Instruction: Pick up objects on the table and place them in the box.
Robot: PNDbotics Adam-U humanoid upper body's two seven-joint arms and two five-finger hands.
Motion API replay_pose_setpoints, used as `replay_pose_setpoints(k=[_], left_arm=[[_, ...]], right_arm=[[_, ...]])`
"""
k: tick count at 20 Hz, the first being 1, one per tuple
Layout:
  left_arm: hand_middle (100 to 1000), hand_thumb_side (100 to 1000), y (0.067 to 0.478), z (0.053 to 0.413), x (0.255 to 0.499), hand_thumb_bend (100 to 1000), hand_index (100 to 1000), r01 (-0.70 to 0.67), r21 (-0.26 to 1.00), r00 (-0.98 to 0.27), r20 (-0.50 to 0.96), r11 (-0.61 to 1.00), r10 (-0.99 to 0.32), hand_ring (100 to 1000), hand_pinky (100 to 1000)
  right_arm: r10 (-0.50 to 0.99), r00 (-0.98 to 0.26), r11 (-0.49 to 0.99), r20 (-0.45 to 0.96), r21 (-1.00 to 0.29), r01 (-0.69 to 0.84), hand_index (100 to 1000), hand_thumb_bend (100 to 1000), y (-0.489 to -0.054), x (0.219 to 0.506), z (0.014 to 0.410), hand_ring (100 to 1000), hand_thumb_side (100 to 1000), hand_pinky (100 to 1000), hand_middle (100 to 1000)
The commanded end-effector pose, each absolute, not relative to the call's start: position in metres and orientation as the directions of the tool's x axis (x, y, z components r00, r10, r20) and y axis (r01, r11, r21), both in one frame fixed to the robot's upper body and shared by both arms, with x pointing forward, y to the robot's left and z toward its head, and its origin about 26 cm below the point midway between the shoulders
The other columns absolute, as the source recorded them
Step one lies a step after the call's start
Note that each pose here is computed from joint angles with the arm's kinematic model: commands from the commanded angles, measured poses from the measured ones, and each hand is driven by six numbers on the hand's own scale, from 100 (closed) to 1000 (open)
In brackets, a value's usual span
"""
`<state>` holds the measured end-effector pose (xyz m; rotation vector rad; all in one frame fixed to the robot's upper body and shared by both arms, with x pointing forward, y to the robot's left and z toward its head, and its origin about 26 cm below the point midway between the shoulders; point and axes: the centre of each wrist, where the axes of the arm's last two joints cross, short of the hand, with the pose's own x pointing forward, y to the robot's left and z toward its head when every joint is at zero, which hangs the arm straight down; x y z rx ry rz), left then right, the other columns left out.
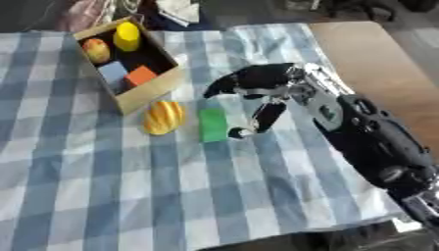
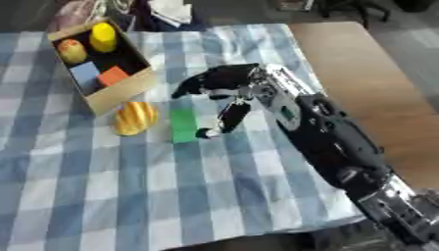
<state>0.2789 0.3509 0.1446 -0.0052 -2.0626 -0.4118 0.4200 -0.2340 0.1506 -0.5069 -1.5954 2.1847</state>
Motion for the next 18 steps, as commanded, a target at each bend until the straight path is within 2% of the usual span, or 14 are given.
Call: replay_pose_setpoints(k=[1,8,10,12,16,17,18], left_arm=[[603,636,0.354,0.151,0.278,100,776,0.164,0.305,-0.521,0.834,0.938,-0.181,543,752],[603,637,0.354,0.15,0.277,100,776,0.165,0.303,-0.519,0.836,0.939,-0.179,543,752],[603,637,0.353,0.15,0.277,100,776,0.164,0.303,-0.518,0.836,0.939,-0.179,543,752],[603,637,0.353,0.15,0.277,100,776,0.165,0.302,-0.518,0.836,0.939,-0.178,543,752],[603,638,0.353,0.15,0.277,100,776,0.164,0.301,-0.518,0.837,0.939,-0.178,543,752],[603,638,0.353,0.15,0.277,100,776,0.164,0.301,-0.517,0.837,0.939,-0.178,543,752],[603,638,0.353,0.15,0.277,100,776,0.164,0.301,-0.518,0.837,0.939,-0.177,543,752]], right_arm=[[0.445,-0.889,-0.36,-0.109,-0.931,-0.066,970,315,-0.231,0.423,0.159,839,562,802,847],[0.454,-0.885,-0.346,-0.106,-0.936,-0.065,935,302,-0.225,0.427,0.152,797,512,776,772],[0.452,-0.885,-0.339,-0.111,-0.939,-0.056,921,290,-0.223,0.428,0.15,784,469,767,747],[0.451,-0.885,-0.327,-0.116,-0.944,-0.043,900,262,-0.222,0.429,0.15,764,396,753,705],[0.448,-0.885,-0.276,-0.13,-0.961,0.001,797,188,-0.22,0.43,0.152,695,139,714,577],[0.446,-0.885,-0.258,-0.134,-0.966,0.016,772,177,-0.22,0.43,0.154,680,100,706,554],[0.444,-0.885,-0.238,-0.139,-0.971,0.032,761,163,-0.219,0.431,0.156,670,100,702,540]])
